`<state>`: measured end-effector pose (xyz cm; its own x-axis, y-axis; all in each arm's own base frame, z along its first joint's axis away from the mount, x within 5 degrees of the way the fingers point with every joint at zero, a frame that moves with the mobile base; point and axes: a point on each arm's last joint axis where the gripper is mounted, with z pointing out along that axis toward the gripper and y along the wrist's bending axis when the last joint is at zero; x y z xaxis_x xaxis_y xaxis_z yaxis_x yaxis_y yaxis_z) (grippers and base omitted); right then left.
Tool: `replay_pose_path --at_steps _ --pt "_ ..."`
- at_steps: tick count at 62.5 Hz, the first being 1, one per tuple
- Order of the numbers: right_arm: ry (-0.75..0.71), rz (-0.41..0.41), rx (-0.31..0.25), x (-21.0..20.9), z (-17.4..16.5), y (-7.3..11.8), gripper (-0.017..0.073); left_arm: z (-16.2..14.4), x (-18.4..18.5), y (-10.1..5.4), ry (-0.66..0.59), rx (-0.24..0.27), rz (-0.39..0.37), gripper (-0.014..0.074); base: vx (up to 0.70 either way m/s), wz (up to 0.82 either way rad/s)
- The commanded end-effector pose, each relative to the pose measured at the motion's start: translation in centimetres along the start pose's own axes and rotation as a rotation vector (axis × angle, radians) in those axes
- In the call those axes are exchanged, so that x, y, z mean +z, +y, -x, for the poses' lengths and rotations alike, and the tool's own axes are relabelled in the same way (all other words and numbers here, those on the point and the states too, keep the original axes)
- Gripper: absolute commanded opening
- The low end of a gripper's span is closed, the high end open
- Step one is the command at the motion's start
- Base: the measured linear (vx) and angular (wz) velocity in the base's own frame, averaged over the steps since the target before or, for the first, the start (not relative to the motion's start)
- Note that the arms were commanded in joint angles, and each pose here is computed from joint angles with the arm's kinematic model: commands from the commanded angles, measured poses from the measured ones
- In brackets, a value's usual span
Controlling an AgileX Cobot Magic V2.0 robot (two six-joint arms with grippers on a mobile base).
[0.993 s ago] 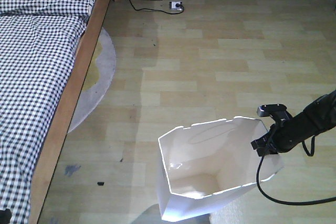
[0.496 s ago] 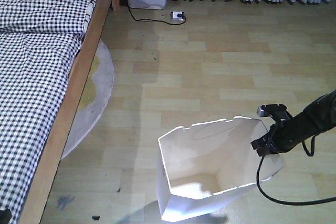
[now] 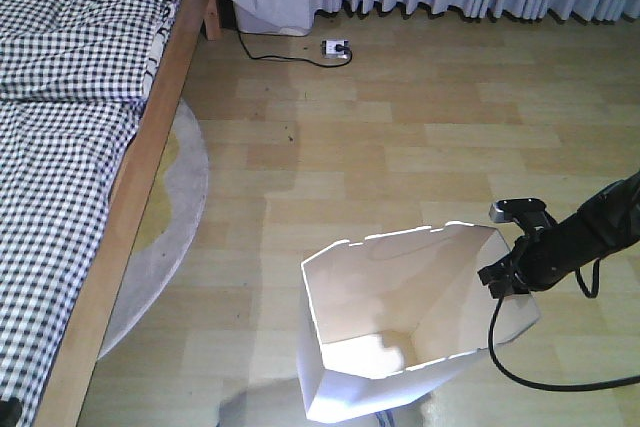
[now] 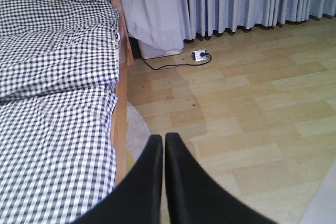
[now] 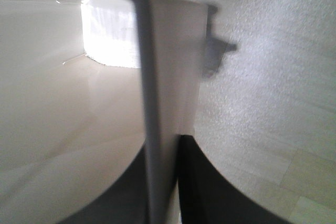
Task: Move trash bin to bedside with robot
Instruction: 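Drive toward the bed and curtains carrying the bin in the right gripper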
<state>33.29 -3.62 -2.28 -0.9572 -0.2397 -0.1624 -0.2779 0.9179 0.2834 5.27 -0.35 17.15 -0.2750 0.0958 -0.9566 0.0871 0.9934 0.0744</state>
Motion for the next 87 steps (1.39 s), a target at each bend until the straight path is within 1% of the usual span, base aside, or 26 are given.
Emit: replay_pose_path --at_steps 1,40,87 --pt "-0.063 0.093 0.022 -2.66 1.62 1.23 0.0000 0.14 0.05 0.01 -0.072 -0.005 0.005 -0.0007 0.32 -0.07" --pt "-0.063 0.093 0.022 -2.66 1.62 1.23 0.0000 0.14 0.05 0.01 -0.072 -0.005 0.005 -0.0007 0.33 -0.07" --pt "-0.063 0.093 0.022 -2.66 1.62 1.23 0.0000 0.14 0.05 0.01 -0.072 -0.005 0.005 -0.0007 0.30 0.02"
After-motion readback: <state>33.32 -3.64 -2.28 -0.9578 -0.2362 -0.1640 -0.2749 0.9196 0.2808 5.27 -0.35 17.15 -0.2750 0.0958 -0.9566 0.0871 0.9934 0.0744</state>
